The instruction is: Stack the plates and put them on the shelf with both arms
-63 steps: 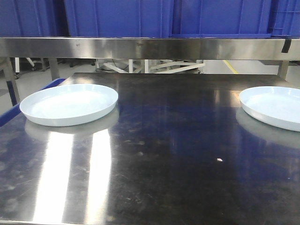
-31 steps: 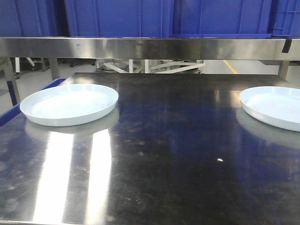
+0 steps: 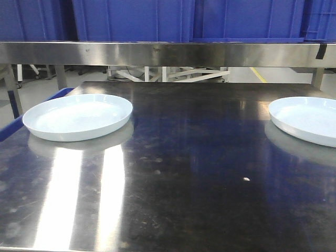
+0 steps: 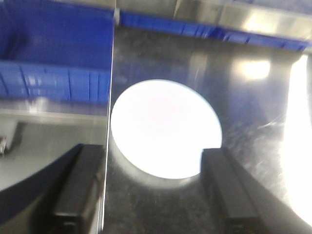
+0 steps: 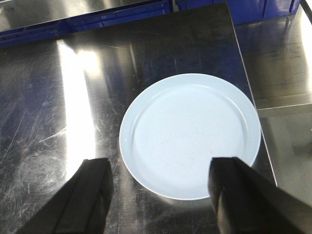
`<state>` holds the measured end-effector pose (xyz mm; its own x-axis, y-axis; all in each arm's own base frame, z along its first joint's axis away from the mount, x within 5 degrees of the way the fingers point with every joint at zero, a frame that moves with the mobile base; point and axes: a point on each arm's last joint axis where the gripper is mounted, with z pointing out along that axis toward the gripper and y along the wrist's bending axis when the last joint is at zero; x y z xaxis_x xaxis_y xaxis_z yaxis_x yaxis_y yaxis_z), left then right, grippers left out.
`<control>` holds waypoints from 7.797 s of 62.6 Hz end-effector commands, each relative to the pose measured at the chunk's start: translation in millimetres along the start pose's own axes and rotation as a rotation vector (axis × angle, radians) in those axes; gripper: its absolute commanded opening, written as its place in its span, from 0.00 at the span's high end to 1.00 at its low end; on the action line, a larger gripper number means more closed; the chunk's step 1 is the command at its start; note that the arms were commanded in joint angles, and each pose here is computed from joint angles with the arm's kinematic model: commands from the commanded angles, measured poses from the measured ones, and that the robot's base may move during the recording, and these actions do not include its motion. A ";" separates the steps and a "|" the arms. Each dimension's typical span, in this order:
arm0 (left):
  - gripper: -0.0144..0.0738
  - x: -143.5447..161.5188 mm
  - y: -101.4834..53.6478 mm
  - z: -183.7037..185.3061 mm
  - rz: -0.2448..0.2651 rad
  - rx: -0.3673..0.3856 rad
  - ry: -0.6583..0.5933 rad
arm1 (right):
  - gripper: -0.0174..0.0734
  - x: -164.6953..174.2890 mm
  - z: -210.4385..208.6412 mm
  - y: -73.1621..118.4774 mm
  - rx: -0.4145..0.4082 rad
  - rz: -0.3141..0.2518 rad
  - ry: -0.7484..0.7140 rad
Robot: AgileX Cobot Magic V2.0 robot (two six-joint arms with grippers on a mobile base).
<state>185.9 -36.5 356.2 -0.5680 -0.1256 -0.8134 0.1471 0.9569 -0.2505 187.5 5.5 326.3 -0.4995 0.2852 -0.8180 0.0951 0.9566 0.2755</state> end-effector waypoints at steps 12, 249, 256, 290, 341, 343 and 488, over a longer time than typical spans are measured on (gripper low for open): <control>0.24 -17.2 9.4 69.2 -0.100 -0.017 -0.016 | 0.22 -16.2 -7.1 4.6 -0.023 -0.008 -0.101; 0.40 -12.4 -133.5 223.1 0.013 0.288 0.198 | 0.22 -13.2 -6.6 4.1 -0.018 -0.007 -0.067; 0.32 -13.4 -133.3 223.3 0.015 0.286 0.186 | 0.22 -13.2 -6.6 4.1 -0.018 -0.007 -0.067; 0.73 -81.3 -110.4 158.5 -0.015 0.294 -0.012 | 0.22 -11.5 -0.5 3.3 -0.010 -0.005 -0.040; 0.74 -70.6 -12.6 -19.8 0.004 0.028 -0.394 | 0.22 -12.0 7.4 2.7 -0.006 -0.004 -0.035; 0.74 -62.2 -10.3 -22.4 0.006 0.021 -0.412 | 0.22 -12.0 7.4 2.7 -0.006 -0.004 -0.035; 0.74 101.7 28.9 -30.4 0.202 -0.108 -0.422 | 0.23 -9.7 7.5 2.3 -0.002 -0.004 -0.009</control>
<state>105.6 -14.1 264.5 -0.2613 0.0042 -0.9652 0.1272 0.9914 -0.0302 195.6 6.0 312.7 -0.5798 0.2818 -0.7644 0.1155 0.9572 0.2653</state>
